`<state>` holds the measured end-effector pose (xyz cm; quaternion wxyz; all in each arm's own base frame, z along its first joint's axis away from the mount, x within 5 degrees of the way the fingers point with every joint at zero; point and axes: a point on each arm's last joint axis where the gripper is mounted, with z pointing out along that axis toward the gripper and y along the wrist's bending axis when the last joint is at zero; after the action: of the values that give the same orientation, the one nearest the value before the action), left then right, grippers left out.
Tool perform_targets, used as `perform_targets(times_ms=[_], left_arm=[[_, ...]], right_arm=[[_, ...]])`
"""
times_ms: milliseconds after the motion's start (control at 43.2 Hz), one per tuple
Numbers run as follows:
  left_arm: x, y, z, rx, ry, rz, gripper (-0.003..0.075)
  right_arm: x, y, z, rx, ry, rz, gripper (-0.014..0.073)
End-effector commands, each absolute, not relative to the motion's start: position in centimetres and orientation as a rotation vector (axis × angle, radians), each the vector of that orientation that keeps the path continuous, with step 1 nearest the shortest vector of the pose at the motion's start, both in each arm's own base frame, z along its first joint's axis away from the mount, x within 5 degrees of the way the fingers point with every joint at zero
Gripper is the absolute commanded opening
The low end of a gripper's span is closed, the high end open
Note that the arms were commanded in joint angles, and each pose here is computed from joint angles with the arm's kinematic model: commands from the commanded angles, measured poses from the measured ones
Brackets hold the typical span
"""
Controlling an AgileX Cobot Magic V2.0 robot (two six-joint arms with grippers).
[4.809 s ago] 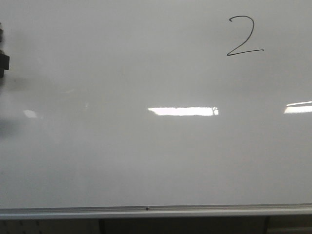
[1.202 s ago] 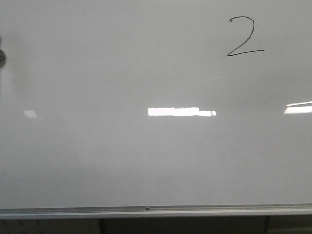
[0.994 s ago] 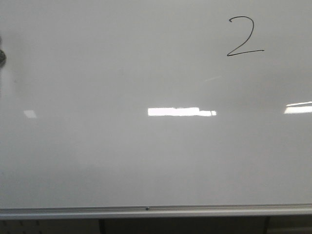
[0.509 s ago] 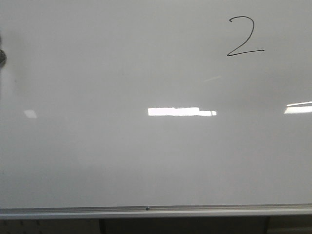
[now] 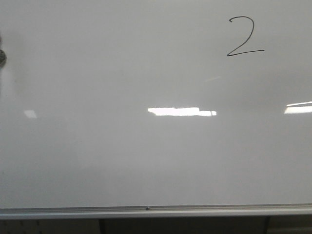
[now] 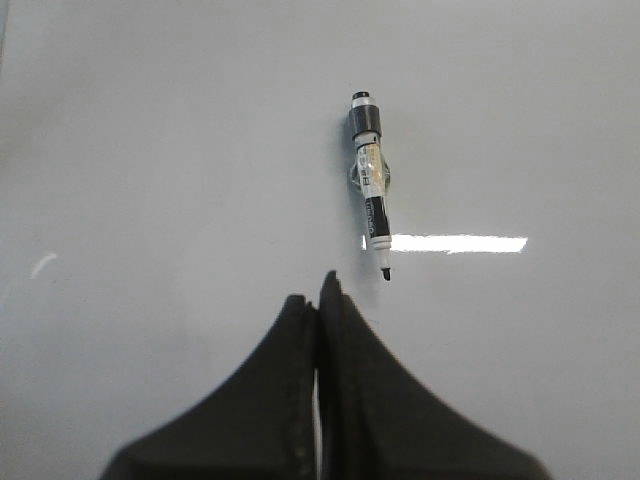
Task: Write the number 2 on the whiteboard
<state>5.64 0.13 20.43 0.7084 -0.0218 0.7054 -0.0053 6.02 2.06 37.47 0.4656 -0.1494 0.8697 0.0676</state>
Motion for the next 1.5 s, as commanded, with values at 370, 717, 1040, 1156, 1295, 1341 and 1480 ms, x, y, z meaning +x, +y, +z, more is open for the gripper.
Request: perform_targets(times_ms=[370, 717, 1040, 1156, 1295, 1341, 1480], left_arm=[[5.5, 0.1, 20.6, -0.048, 1.479, -0.011, -0.0019], [5.5, 0.1, 20.6, -0.048, 1.479, -0.011, -0.002], [5.5, 0.1, 20.6, -0.048, 1.479, -0.011, -0.002], [5.5, 0.1, 20.6, -0.048, 1.479, -0.011, -0.002], [5.5, 0.1, 20.6, -0.048, 1.479, -0.011, -0.002], [5.5, 0.1, 20.6, -0.048, 1.479, -0.011, -0.002], [5.5, 0.1, 20.6, -0.048, 1.479, -0.011, -0.002]], right_arm=[[5.4, 1.2, 36.3, -0.238, 1.892, 0.102, -0.0071], [5.2, 0.0, 26.0, -0.033, 1.494, -0.037, -0.0071], [5.5, -0.1, 20.8, -0.015, 1.455, -0.051, -0.0071], [5.5, -0.1, 20.9, -0.014, 1.446, -0.052, -0.0071], [5.5, -0.1, 20.9, -0.014, 1.445, -0.052, -0.0071], [5.5, -0.1, 21.0, -0.012, 1.439, -0.05, -0.0071], [5.4, -0.2, 21.3, 0.025, 1.399, -0.014, -0.0071]])
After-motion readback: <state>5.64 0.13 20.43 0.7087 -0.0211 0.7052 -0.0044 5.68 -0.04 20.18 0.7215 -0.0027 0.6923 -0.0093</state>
